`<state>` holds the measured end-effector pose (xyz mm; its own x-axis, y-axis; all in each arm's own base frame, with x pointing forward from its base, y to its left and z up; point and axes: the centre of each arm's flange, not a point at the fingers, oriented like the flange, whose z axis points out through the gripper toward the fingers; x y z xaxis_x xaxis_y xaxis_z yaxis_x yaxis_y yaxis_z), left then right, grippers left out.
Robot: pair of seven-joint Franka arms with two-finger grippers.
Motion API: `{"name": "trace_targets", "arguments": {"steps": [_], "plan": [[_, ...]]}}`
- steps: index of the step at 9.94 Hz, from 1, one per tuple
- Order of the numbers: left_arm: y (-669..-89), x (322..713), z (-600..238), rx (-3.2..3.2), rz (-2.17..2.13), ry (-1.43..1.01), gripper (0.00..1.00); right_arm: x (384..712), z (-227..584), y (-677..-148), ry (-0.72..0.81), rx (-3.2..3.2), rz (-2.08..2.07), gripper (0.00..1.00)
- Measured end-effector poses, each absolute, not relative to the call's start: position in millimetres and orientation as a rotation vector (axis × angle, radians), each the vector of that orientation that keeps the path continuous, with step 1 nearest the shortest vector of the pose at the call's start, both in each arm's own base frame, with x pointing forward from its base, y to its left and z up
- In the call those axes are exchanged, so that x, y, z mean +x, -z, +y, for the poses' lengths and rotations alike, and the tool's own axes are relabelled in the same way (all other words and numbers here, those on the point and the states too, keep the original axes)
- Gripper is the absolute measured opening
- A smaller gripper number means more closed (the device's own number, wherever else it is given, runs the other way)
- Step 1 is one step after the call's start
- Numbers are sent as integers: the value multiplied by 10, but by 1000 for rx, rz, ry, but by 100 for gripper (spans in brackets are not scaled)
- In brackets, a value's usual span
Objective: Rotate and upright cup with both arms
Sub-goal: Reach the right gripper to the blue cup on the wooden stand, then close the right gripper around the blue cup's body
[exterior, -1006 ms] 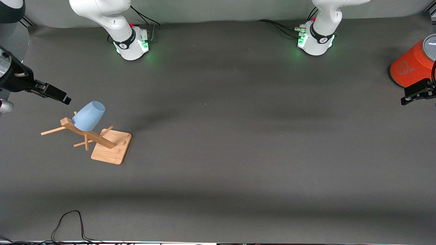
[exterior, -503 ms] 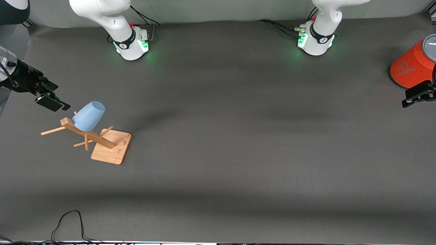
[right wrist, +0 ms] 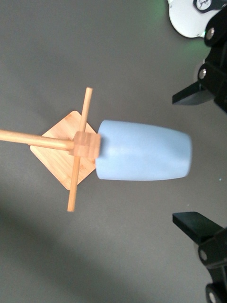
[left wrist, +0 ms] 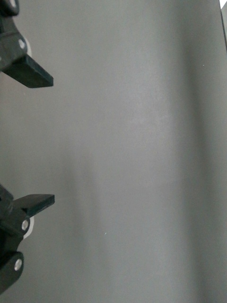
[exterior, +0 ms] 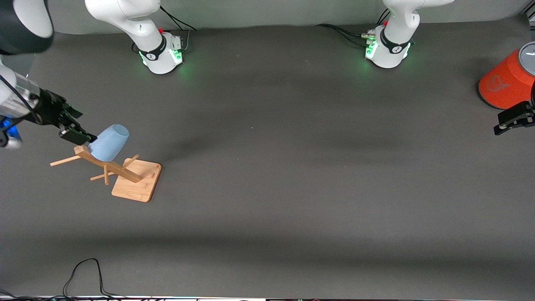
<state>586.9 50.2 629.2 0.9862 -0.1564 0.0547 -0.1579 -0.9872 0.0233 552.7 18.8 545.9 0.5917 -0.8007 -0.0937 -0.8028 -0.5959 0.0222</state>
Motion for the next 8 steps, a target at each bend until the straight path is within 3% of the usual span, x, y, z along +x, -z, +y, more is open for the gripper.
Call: {"name": "trace_targets", "arguments": {"steps": [4,8], "plan": [[-6296,5872,498,3101,-246,-87,100,5611,183,-4853,-136,-2779,1418,100],[-6297,5873,496,3100,-246,-88,100,5675,187,-4631,-158,-2788,1427,100]]}}
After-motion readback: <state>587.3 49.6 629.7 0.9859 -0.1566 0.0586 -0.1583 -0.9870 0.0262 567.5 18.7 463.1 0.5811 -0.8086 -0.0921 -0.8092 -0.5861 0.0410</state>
